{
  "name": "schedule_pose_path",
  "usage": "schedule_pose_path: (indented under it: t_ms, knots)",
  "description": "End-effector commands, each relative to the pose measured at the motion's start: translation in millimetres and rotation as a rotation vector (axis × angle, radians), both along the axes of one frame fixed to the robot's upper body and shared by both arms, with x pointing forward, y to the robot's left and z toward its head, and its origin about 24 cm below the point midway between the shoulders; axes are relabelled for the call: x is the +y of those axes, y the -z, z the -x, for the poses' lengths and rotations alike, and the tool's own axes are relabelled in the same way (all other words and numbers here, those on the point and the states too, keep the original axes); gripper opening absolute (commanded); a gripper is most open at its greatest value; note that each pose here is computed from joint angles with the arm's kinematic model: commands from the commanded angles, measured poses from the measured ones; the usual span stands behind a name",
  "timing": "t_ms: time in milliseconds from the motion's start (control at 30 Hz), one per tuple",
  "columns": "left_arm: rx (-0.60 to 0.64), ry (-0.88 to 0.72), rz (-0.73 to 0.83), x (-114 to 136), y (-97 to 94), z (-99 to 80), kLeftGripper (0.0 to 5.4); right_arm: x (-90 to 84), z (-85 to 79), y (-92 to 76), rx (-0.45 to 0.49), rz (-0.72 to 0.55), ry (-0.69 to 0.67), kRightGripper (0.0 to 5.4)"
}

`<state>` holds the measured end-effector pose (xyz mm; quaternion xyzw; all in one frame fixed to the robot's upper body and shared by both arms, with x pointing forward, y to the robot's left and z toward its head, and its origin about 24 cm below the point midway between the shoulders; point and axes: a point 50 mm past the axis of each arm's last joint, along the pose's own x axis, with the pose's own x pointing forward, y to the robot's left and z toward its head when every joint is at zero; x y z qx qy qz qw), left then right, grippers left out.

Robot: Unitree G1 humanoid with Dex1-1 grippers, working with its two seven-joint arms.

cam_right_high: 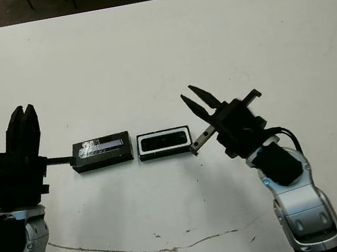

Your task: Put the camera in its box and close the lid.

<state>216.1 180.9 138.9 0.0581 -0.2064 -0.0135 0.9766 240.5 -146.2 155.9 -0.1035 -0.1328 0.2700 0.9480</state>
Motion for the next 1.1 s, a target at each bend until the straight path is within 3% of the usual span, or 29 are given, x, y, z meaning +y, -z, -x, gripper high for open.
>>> schedule_pose_path:
  t_ms: [33, 300, 467, 767, 1100]
  knots:
    - [0.020, -0.003, -0.034, 7, -3.8, -0.1, 0.00, -8.1, 0.1, -7.2, 0.058, -0.075, -0.033, 0.01]
    - [0.041, 0.116, -0.294, 44, -34.1, -17.7, 0.00, -33.8, -8.7, -18.3, 0.115, -0.080, -0.015, 0.01]
    - [0.252, 0.467, -0.444, 70, -54.8, -38.7, 0.23, -42.8, -18.7, -14.3, 0.138, -0.038, -0.001, 0.00]
    - [0.437, 0.722, -0.522, 73, -74.7, -66.4, 2.28, -48.3, -28.4, -2.6, 0.150, -0.001, -0.002, 0.00]
    - [0.537, 0.957, -0.660, 55, -52.8, -76.6, 4.57, -51.1, -29.2, 3.3, 0.169, 0.021, 0.030, 0.00]
